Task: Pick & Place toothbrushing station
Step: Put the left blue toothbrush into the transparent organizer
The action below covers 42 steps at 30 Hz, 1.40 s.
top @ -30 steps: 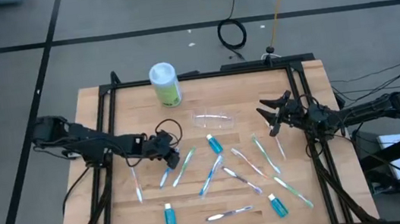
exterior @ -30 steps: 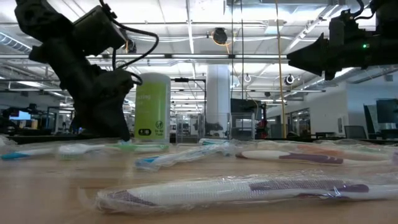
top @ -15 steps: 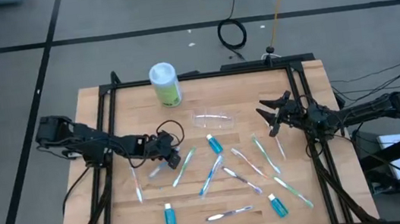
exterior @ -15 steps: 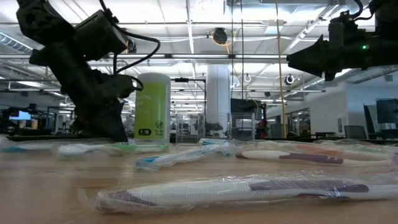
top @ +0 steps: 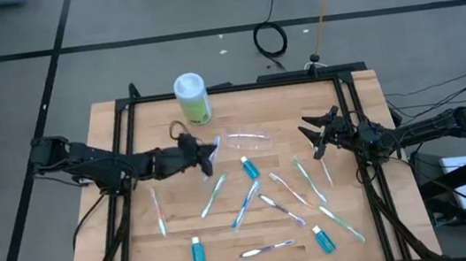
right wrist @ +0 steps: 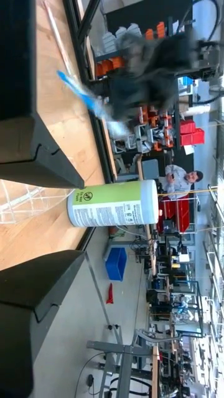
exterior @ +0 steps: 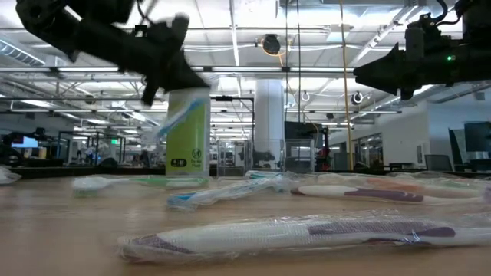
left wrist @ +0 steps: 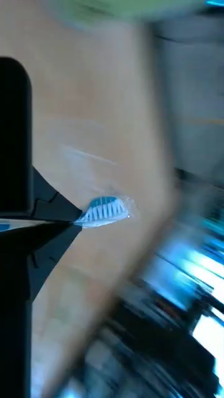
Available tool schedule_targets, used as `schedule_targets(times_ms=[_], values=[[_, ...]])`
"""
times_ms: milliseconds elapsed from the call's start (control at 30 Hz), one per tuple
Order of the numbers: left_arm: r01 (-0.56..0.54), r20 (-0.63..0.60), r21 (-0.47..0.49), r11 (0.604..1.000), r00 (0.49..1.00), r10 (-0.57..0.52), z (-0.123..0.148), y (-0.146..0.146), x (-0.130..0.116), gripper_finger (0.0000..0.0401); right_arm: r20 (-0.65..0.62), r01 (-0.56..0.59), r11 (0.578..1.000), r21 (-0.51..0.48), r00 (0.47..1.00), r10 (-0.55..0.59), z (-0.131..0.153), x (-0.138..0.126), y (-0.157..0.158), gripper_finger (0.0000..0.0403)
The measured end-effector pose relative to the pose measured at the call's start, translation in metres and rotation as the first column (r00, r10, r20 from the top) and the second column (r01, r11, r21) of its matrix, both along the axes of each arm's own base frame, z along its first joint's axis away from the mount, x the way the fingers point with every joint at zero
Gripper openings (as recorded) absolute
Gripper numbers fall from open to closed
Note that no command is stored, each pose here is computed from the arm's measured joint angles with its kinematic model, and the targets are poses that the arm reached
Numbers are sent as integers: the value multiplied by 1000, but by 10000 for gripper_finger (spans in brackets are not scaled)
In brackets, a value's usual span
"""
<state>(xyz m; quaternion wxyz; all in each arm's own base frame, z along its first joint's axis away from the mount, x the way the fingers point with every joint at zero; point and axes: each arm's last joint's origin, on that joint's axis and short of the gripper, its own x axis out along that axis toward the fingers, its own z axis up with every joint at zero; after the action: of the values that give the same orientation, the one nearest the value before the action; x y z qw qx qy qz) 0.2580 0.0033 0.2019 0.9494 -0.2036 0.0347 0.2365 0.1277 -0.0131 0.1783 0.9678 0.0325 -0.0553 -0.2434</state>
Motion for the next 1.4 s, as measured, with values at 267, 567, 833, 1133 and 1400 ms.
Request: schedule_targets(times_ms=[267, 567, 833, 1133, 1400], values=[[-174, 353, 397, 901, 935, 25, 54, 14, -5, 11, 0, 0, 1000, 0, 1000, 0, 0, 0, 0, 169], [-185, 280, 502, 845, 959, 44, 52, 39, 48, 7, -16, 4, 1000, -28, 1000, -4, 0, 0, 0, 169], [-235, 168, 515, 824, 971, 172, 17, 60, 88, 6, -14, 4, 1000, -29, 1000, -5, 0, 0, 0, 169], [-281, 61, 443, 851, 957, 284, -31, 75, 98, 19, -19, 2, 1000, -26, 1000, -2, -1, 0, 0, 169], [-259, -83, 476, 840, 938, 336, -33, 64, 97, 52, -27, -1, 1000, -24, 1000, 0, -1, 1, 0, 169]])
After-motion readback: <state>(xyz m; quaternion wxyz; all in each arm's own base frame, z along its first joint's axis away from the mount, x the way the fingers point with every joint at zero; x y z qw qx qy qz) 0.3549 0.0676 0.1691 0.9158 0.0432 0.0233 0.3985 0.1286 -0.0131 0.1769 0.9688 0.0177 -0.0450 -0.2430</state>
